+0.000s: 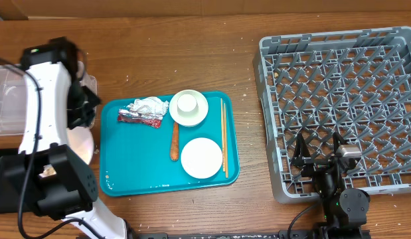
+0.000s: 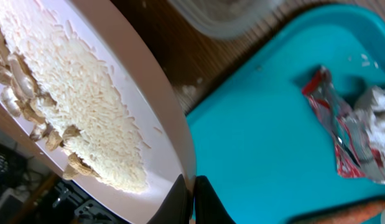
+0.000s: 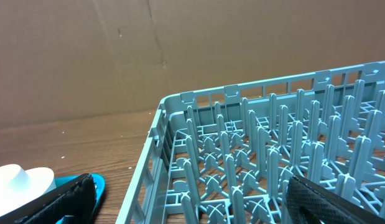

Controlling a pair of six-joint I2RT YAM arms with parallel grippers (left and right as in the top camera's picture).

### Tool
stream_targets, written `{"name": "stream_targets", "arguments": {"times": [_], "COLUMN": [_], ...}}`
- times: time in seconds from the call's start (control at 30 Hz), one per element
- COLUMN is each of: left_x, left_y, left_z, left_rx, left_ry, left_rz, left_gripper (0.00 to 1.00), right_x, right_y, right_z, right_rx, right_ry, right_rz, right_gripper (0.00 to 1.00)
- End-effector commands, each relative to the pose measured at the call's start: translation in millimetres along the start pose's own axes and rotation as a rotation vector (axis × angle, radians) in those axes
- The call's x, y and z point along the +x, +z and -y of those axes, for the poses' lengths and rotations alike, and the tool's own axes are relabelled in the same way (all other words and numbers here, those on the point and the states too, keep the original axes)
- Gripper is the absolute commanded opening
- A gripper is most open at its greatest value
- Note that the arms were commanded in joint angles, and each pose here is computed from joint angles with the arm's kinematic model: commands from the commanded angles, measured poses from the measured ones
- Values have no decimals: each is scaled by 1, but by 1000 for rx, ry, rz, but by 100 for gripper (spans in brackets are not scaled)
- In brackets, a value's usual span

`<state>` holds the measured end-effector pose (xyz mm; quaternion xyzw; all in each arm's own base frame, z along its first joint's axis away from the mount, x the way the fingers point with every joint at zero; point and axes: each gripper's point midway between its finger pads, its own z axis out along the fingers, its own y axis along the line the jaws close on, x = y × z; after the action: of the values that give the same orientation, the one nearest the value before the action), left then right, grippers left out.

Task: Sort waste into correct bins and load items into the dishwasher
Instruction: 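Lift the plate with the left gripper toward the black tray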

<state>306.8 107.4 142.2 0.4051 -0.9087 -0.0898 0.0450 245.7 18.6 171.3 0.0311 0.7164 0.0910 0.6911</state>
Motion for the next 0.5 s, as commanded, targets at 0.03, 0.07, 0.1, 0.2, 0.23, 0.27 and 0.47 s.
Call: {"name": "stream_targets", "arguments": {"times": [0.03, 0.07, 0.1, 0.2, 0.23, 0.27, 0.47], "left_x": [-36, -46, -59, -75, -77, -78, -86], "left_y": [1, 3, 6, 13, 17, 18, 19], "left_z": [-23, -30, -39, -53, -60, -64, -79], "left_rx": [45, 60, 76, 129, 152, 166, 378], "left_ry": [-34, -59, -91, -158, -190, -207, -269], "left_rz": [56, 73, 99, 107, 93, 85, 28], "left_gripper": [4, 4, 4, 4, 4, 4, 4], "right_x": [2, 2, 2, 2, 2, 2, 2], "right_y": [0, 0, 0, 0, 0, 0, 0], "right_z": [0, 0, 0, 0, 0, 0, 0], "right_rx": [-2, -2, -2, -2, -2, -2, -2], "right_ry": [-3, -3, -3, -3, -3, -3, -3], "right_rz": [4, 4, 4, 4, 4, 4, 4], "right_gripper": [100, 100, 100, 100, 100, 100, 100]}}
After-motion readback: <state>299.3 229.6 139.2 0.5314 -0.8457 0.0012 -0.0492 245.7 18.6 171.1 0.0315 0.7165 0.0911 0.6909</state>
